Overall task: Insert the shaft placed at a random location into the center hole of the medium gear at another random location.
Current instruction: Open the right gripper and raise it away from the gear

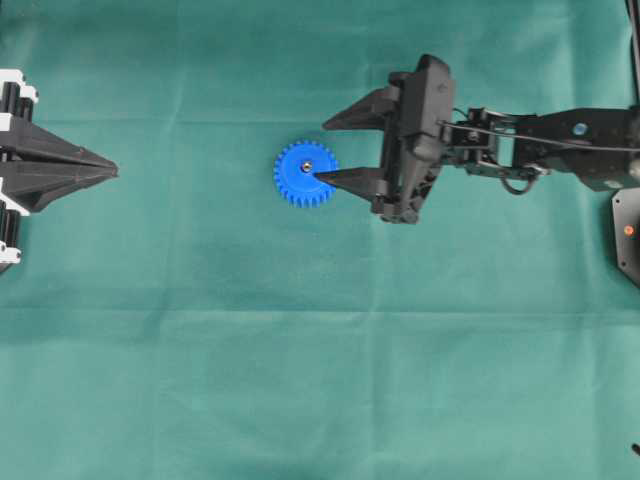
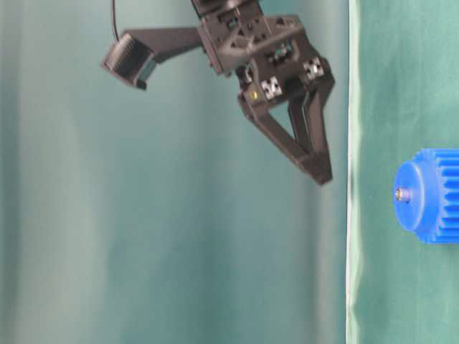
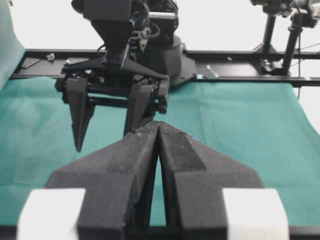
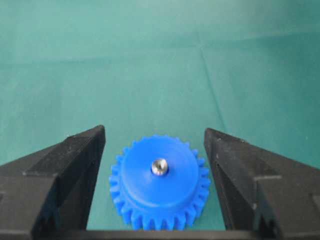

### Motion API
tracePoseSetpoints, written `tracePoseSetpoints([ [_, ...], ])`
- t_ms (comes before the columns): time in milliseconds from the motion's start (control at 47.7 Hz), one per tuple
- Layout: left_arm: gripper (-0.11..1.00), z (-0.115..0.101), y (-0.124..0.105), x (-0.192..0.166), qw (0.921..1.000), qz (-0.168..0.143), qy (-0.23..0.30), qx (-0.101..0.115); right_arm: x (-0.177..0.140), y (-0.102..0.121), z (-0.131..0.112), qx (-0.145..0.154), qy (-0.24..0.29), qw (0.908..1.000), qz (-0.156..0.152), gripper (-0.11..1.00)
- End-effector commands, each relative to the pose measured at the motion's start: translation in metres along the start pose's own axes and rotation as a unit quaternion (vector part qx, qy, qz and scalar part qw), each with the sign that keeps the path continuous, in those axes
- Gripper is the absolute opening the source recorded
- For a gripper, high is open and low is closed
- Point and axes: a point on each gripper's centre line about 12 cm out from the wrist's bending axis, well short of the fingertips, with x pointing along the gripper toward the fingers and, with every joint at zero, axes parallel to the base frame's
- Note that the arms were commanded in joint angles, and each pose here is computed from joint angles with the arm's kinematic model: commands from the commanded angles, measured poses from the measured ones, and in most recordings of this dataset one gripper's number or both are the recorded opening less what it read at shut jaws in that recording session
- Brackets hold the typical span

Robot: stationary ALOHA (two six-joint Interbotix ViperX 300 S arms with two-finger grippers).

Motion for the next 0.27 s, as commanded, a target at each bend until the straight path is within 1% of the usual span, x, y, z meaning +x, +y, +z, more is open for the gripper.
tracePoseSetpoints([
  [0, 0.00, 0.008, 0.000, 0.002, 0.9999, -0.001, -0.010, 0.001, -0.012, 0.001, 0.013, -0.003, -0.023, 0.9997, 0.001, 0.79],
  [252, 0.00, 0.007, 0.000, 0.002, 1.0000, -0.001, -0.009, 0.001, -0.040, 0.000, 0.008, -0.001, -0.028, 0.9996, 0.000, 0.79],
])
